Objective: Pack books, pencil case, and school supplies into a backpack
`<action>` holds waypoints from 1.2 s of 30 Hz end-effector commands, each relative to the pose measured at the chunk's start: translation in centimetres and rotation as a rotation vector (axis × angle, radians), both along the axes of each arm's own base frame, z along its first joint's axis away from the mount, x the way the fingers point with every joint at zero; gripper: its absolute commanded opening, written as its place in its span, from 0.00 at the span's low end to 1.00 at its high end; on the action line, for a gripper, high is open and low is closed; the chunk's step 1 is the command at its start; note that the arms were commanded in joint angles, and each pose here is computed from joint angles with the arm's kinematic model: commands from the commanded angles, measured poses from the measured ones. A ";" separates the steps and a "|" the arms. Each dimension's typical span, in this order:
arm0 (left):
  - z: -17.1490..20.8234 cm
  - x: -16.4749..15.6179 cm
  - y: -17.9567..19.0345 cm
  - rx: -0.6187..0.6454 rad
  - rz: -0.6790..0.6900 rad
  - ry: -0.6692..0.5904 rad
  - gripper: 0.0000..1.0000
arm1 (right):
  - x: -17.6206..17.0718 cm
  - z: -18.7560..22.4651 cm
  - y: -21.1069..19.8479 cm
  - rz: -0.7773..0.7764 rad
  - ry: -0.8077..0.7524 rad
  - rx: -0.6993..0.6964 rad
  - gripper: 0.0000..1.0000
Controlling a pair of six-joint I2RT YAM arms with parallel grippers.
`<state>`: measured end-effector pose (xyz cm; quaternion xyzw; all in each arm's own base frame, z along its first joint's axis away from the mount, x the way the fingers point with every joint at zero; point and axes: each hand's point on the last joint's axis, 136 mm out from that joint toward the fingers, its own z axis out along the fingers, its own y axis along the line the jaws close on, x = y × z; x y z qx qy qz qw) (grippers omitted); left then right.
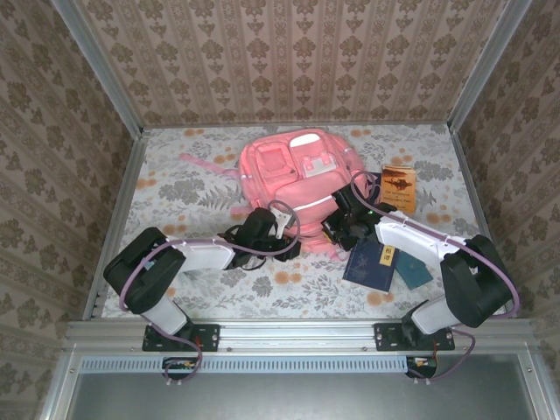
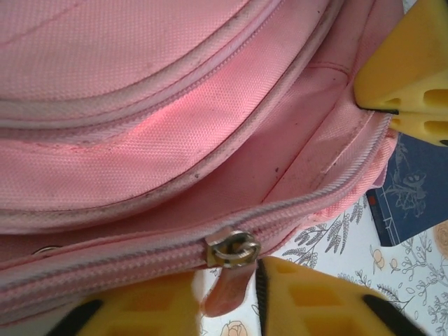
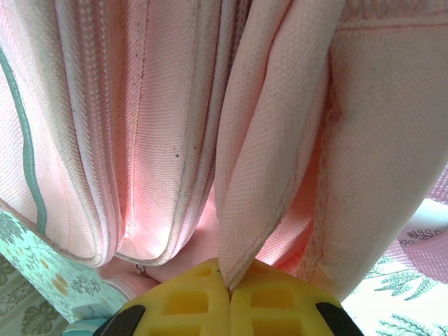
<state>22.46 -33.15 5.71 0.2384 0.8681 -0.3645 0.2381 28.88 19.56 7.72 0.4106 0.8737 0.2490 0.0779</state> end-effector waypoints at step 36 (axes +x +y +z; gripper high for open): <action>-2.9 9.3 17.5 0.461 0.504 0.058 0.00 | 4.8 1.2 2.7 0.165 -0.109 -0.040 0.00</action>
